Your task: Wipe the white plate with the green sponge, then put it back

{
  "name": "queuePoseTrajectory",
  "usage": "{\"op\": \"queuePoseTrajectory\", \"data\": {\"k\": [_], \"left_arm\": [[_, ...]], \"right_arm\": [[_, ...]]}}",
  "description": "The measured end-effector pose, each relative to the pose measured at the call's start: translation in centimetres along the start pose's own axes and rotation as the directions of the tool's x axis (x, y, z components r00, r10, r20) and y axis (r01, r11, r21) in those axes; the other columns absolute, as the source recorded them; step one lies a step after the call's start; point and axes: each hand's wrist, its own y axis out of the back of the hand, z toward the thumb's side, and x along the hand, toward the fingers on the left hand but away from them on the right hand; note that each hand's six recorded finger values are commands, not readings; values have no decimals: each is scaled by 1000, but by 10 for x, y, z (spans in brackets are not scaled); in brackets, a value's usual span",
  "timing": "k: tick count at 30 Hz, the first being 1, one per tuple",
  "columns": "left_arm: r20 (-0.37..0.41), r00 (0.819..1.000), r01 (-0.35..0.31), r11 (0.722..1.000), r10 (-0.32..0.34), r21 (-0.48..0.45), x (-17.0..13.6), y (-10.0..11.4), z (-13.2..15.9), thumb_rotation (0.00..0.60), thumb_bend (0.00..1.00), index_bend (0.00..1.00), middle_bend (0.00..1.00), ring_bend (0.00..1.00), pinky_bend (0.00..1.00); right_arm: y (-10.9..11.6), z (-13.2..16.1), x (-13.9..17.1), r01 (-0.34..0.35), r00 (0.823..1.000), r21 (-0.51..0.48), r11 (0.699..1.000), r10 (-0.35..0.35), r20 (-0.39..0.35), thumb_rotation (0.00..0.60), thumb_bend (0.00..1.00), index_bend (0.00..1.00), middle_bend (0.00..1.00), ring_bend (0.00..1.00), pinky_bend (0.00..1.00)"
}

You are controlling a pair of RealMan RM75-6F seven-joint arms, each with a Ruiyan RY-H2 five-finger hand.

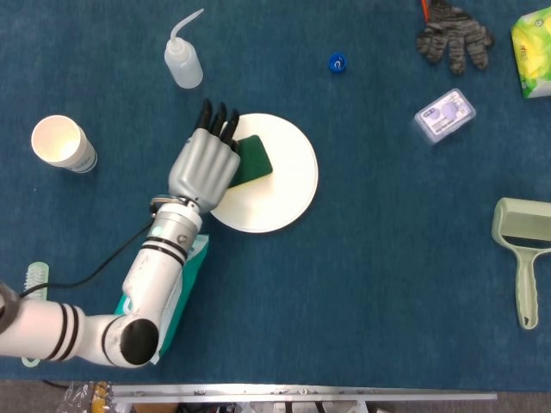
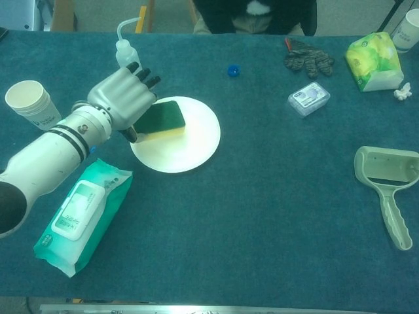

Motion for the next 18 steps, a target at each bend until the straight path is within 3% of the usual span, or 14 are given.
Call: {"op": "queuePoseTrajectory", "data": {"k": [11, 18], "left_arm": [[14, 1000, 20, 997, -21, 76, 15, -3, 18, 339, 246, 440, 42, 0, 22], [-7, 999, 41, 994, -40, 104, 16, -8, 13, 341, 246, 442, 43, 0, 22]], "right_arm": [[3, -6, 3, 7, 1000, -2, 1000, -7, 14, 600, 388, 389, 394, 244, 450], [6, -7, 4, 17, 1000, -2, 1000, -17, 16, 600, 388, 389, 394, 244, 450]]}}
